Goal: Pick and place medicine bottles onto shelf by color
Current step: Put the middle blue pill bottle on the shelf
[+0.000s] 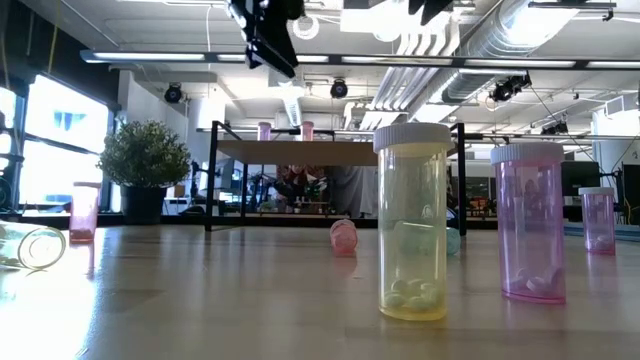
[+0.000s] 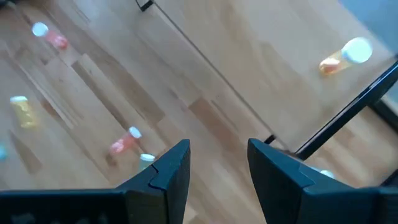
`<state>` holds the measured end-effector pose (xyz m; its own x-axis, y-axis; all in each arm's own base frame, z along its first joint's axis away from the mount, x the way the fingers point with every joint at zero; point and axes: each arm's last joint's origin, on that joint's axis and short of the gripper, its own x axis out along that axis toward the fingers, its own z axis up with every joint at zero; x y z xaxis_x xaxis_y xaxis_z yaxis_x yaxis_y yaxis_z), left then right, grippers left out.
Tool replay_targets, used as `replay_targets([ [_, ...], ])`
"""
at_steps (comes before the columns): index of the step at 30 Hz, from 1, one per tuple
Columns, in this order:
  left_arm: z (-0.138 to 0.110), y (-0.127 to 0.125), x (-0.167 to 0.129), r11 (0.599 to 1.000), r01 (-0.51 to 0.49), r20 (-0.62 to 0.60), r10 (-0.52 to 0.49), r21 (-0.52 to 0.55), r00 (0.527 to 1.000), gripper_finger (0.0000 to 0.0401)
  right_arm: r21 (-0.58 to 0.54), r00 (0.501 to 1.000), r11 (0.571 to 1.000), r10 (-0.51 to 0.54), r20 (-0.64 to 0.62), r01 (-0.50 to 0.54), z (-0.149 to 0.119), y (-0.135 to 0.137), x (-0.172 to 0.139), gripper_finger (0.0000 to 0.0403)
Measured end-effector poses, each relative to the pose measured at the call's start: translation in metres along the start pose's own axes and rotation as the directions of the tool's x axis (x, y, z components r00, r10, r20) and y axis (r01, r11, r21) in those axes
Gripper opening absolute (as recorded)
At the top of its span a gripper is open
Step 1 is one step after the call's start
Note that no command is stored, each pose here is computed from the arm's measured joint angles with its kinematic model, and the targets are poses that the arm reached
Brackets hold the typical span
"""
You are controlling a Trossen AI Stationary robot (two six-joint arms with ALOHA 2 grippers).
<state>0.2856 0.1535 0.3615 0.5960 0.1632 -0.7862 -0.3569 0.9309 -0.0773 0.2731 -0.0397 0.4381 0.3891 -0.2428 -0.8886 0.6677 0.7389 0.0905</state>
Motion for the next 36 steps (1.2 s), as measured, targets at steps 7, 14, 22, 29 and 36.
replay_targets([
  [7, -0.037, -0.018, -0.032, 1.000, 0.020, 0.077, -0.020, 0.012, 0.997, 0.0145, 0.096, 1.000, 0.995, 0.024, 0.002, -0.024, -0.013, 0.019, -0.005, 0.0152],
  [14, -0.067, -0.040, -0.054, 0.996, 0.070, 0.245, -0.079, 0.048, 0.966, 0.0145, 0.170, 0.999, 0.985, -0.034, -0.022, 0.037, -0.033, 0.035, 0.008, 0.0152],
  [22, -0.104, -0.053, -0.063, 0.989, 0.117, 0.332, -0.139, 0.085, 0.933, 0.0143, 0.280, 0.980, 0.954, -0.055, -0.194, 0.108, -0.073, 0.041, 0.050, 0.0152],
  [29, -0.120, -0.054, -0.070, 0.989, 0.140, 0.350, -0.151, 0.056, 0.924, 0.0143, 0.392, 0.982, 0.920, 0.069, -0.174, 0.005, -0.098, 0.054, 0.078, 0.0152],
  [36, -0.126, -0.053, -0.068, 0.988, 0.157, 0.333, -0.150, 0.004, 0.931, 0.0143, 0.392, 0.981, 0.910, 0.178, -0.082, -0.133, -0.111, 0.074, 0.107, 0.0162],
])
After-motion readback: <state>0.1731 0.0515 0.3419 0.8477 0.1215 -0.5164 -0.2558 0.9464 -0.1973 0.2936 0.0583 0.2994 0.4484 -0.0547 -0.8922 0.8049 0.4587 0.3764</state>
